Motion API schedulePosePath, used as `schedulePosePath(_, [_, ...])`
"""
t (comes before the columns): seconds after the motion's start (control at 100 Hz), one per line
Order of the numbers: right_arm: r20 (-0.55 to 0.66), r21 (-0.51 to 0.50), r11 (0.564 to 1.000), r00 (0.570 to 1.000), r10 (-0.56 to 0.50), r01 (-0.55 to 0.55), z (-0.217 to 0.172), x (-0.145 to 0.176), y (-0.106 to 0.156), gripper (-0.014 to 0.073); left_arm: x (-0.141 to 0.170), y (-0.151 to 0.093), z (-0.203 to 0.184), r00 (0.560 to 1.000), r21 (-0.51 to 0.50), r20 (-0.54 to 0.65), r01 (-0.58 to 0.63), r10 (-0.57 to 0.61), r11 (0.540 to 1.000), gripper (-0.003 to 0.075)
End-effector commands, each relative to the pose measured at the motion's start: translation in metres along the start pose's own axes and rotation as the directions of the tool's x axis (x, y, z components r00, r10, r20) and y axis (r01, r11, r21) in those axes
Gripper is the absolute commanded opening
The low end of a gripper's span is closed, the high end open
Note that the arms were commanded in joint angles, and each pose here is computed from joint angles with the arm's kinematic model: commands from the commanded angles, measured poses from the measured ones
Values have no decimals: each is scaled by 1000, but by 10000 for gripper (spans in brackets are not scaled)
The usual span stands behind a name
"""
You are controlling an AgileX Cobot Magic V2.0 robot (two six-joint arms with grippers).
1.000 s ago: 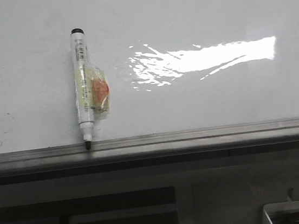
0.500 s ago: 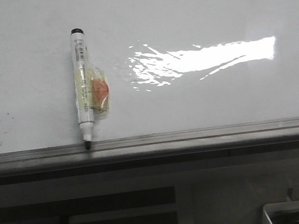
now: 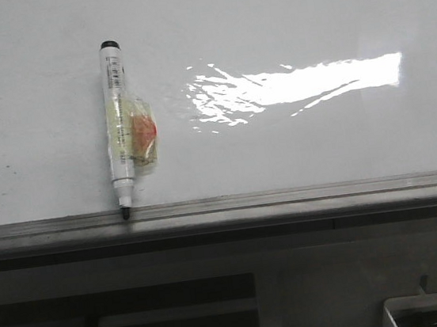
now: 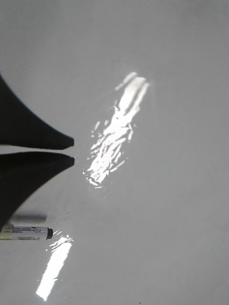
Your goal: Write number 5 on whiteboard
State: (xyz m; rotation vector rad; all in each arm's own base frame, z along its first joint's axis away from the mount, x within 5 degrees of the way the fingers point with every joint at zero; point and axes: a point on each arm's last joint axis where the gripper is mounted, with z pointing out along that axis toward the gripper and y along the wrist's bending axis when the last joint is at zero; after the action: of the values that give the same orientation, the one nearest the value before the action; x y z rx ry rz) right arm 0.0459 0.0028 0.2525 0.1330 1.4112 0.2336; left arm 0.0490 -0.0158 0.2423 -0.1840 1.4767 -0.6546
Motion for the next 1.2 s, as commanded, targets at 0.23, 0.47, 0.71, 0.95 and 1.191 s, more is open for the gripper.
schedulePosePath(0.23, [-142,0,1000,989,-29,30,18,-45,14,-20,-38,-27,47,848,11,-404,-372,345,928,253])
schedulePosePath(0.47, [-252,-29,1000,968,-9,2,33,-40,16,241,-35,-38,96,767,81,-575,-293,285,953,426])
schedulePosePath(0.71, [-297,-147,989,955,-23,-21,39,-36,26,269,-4,-66,134,739,173,-641,-124,207,977,426])
schedulePosePath(0.95, [-259,-200,979,966,-20,-33,43,-39,31,272,36,-92,152,734,184,-663,-31,148,982,426])
schedulePosePath(1.191, [-288,-194,980,957,-25,-32,47,-36,31,321,62,-91,164,714,150,-683,-68,153,986,426])
